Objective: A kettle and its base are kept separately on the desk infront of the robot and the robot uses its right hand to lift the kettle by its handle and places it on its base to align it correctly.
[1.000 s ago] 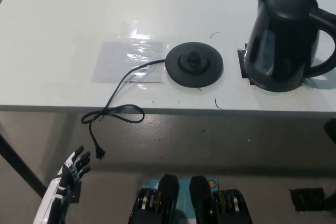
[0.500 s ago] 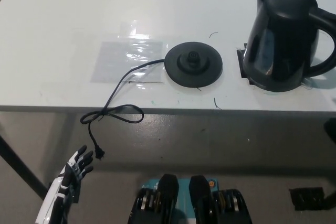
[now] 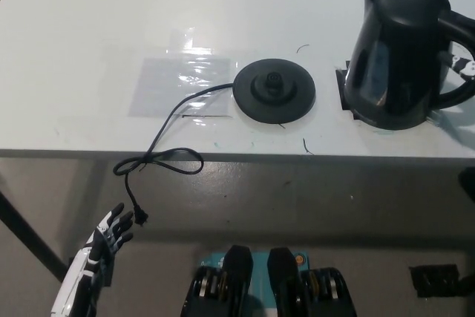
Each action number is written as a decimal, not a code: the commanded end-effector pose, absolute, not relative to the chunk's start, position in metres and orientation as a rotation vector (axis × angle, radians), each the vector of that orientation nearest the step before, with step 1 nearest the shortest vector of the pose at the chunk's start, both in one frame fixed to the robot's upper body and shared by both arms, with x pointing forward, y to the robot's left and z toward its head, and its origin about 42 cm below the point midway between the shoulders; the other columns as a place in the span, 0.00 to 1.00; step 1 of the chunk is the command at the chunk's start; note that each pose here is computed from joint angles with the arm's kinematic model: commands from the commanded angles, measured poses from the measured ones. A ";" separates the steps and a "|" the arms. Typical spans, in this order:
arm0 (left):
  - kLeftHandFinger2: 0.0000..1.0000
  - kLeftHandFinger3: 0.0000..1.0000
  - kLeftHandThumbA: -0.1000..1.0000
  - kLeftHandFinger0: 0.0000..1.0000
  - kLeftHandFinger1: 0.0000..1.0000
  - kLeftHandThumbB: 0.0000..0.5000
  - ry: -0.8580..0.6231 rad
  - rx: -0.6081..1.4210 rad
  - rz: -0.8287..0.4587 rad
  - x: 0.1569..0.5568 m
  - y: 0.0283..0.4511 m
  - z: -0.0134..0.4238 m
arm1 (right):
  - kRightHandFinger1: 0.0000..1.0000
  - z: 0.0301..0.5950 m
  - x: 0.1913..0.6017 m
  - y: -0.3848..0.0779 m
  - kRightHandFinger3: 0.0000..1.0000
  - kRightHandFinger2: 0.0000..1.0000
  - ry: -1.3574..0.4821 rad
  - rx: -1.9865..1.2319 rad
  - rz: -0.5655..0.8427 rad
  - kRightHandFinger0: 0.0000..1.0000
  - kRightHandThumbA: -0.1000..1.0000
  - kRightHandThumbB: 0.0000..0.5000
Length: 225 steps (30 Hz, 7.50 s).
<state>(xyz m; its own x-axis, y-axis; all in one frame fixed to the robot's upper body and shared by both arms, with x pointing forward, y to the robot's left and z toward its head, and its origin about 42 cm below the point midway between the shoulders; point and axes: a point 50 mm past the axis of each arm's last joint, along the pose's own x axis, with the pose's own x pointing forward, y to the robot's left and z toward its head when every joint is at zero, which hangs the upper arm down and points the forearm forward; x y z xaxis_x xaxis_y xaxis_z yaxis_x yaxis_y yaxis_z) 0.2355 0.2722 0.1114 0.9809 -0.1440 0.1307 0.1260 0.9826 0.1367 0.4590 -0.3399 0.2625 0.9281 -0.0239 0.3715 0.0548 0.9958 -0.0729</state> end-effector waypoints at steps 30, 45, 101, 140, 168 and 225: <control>1.00 1.00 1.00 1.00 1.00 0.36 -0.188 0.116 -0.165 0.243 0.276 0.120 | 0.47 0.273 0.486 -0.349 0.69 0.58 -0.456 -0.094 -0.261 0.43 0.62 0.50; 1.00 1.00 1.00 1.00 1.00 0.37 -0.177 0.106 -0.168 0.247 0.275 0.122 | 0.33 0.312 0.471 -0.335 0.76 0.70 -0.680 0.111 -0.434 0.03 0.07 0.24; 1.00 1.00 1.00 1.00 1.00 0.32 -0.142 0.109 -0.196 0.254 0.278 0.111 | 0.21 0.412 0.504 -0.114 0.68 0.58 -0.815 0.205 -0.227 0.00 0.00 0.16; 1.00 1.00 1.00 1.00 1.00 0.34 -0.131 0.096 -0.192 0.252 0.277 0.107 | 0.16 0.337 0.534 -0.111 0.72 0.55 -0.629 0.184 -0.270 0.00 0.00 0.19; 1.00 1.00 1.00 1.00 1.00 0.37 -0.134 0.102 -0.191 0.253 0.277 0.109 | 0.15 0.305 0.531 -0.125 0.76 0.60 -0.547 0.282 -0.277 0.00 0.00 0.19; 1.00 1.00 1.00 1.00 1.00 0.37 -0.160 0.117 -0.206 0.260 0.279 0.113 | 0.15 0.262 0.500 -0.115 0.73 0.54 -0.539 0.232 -0.197 0.00 0.00 0.12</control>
<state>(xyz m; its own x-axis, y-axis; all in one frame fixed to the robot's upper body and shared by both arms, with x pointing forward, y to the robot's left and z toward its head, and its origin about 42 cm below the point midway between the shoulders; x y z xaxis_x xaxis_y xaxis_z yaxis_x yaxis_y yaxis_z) 0.2571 0.2755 0.1030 0.9760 -0.1974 0.0922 0.1862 0.9755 0.1170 0.5157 -0.1244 0.2436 0.8909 -0.3169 0.3255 0.2292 0.9322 0.2803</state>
